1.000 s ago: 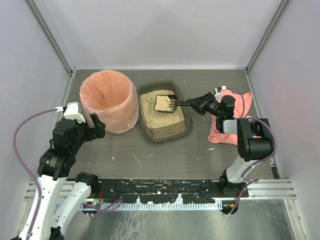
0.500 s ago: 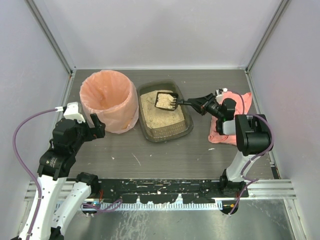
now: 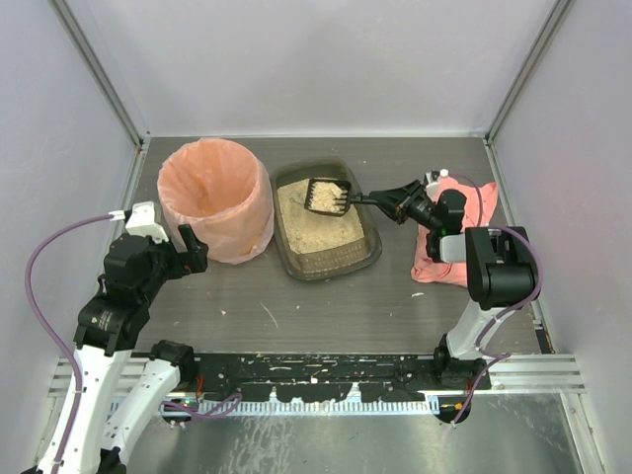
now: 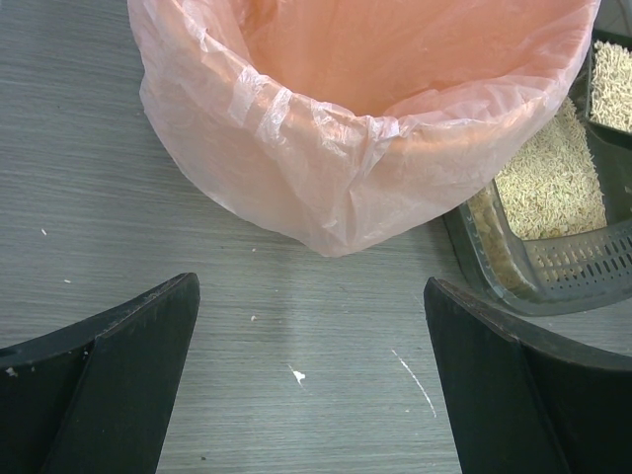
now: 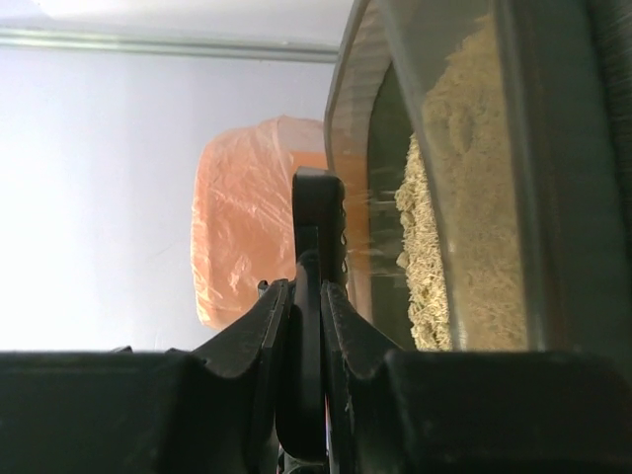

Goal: Clean the litter box

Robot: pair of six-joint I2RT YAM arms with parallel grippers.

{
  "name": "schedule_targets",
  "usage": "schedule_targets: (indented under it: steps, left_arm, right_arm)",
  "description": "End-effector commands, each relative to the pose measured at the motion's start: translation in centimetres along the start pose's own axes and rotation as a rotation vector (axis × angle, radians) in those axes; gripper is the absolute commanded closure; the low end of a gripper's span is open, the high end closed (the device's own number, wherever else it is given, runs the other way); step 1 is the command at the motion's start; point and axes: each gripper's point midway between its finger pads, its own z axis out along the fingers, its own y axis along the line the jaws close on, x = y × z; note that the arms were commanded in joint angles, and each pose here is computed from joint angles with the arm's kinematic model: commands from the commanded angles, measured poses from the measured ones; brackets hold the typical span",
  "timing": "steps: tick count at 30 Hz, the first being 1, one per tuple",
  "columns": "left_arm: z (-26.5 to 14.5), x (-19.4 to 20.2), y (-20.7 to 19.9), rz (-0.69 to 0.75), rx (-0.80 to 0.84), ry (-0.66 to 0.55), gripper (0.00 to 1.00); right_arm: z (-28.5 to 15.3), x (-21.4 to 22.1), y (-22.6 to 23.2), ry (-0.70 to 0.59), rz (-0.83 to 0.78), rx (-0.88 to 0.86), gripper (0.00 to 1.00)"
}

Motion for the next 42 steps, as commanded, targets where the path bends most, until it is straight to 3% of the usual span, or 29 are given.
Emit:
schedule_targets:
  steps: [1,3,5,6,9,10,12,13,16,17,19,23,26,29,30,32,33,36,37,39,40,42]
  left_arm:
    - [-0.2,-1.4,-0.3,-0.016,0.012,-0.052,0.02]
    - [-0.2,-1.4,-0.3,-0.016,0.013,-0.055,0.02]
    - [-0.2,-1.4,-0.2,-0.017,0.005,-0.056,0.02]
    - [-0.2,-1.4,-0.2,-0.016,0.006,-0.054,0.02]
    - [-0.2,-1.4,-0.4,-0.015,0.017,-0.052,0.02]
    - [-0.2,-1.3,-0.4,-0.015,0.016,-0.051,0.02]
    - [-0.2,-1.4,-0.2,-0.017,0.006,-0.056,0.02]
    - [-0.2,-1.5,-0.2,-0.017,0.009,-0.056,0.02]
    - [-0.2,-1.4,-0.4,-0.016,0.02,-0.053,0.02]
    - [-0.3,-1.4,-0.4,-0.016,0.016,-0.054,0.02]
    - [-0.2,-1.4,-0.2,-0.017,0.006,-0.055,0.02]
    - [-0.2,-1.4,-0.5,-0.015,0.023,-0.053,0.02]
    - [-0.2,-1.4,-0.2,-0.016,0.008,-0.053,0.02]
    - [-0.2,-1.4,-0.4,-0.016,0.019,-0.053,0.02]
    - [-0.2,-1.4,-0.4,-0.016,0.019,-0.054,0.02]
    - [-0.2,-1.4,-0.2,-0.018,0.009,-0.056,0.02]
    - [-0.2,-1.4,-0.2,-0.017,0.009,-0.053,0.02]
    - [-0.2,-1.3,-0.5,-0.015,0.022,-0.049,0.02]
    - [-0.2,-1.3,-0.4,-0.015,0.02,-0.049,0.02]
    - [-0.2,-1.4,-0.2,-0.017,0.007,-0.052,0.02]
    - [-0.1,-1.3,-0.2,-0.017,0.008,-0.051,0.02]
    - [-0.2,-1.4,-0.5,-0.017,0.021,-0.051,0.02]
  right_arm:
    - [0.0,-0.5,2.7,-0.02,-0.056,-0.061,0.99]
    - [-0.8,-1.6,2.0,-0.098,-0.041,-0.041,0.99]
    - [1.6,2.0,3.5,0.112,-0.137,-0.075,0.99]
    - [2.0,2.2,4.1,0.121,-0.161,-0.087,0.99]
    - [-1.1,-2.1,1.7,-0.118,-0.059,0.007,0.99]
    - [-1.0,-2.0,2.7,-0.1,-0.081,-0.028,0.99]
    - [1.3,1.2,4.3,0.097,-0.166,-0.08,0.99]
    - [1.3,1.6,4.4,0.099,-0.158,-0.085,0.99]
    - [-1.5,-2.2,2.4,-0.126,-0.063,-0.025,0.99]
    - [-0.8,-1.4,3.1,-0.082,-0.087,-0.049,0.99]
    - [1.5,2.0,4.4,0.122,-0.165,-0.093,0.99]
    - [-1.3,-2.0,2.6,-0.114,-0.061,-0.039,0.99]
    - [1.6,2.1,4.4,0.125,-0.169,-0.094,0.99]
    - [-1.3,-1.8,2.1,-0.105,-0.055,-0.012,0.99]
    - [-1.1,-2.0,2.6,-0.107,-0.078,-0.032,0.99]
    - [1.5,2.2,4.1,0.133,-0.179,-0.067,0.99]
    - [2.0,2.7,4.6,0.15,-0.204,-0.079,0.99]
    - [-1.1,-1.8,2.0,-0.107,-0.106,0.027,0.99]
    - [-1.3,-1.8,2.3,-0.107,-0.109,0.009,0.99]
    - [1.2,1.5,3.7,0.092,-0.196,-0.031,0.99]
    - [1.7,2.2,4.4,0.122,-0.226,-0.048,0.99]
    - [-0.4,-0.2,2.6,-0.024,-0.138,0.024,0.99]
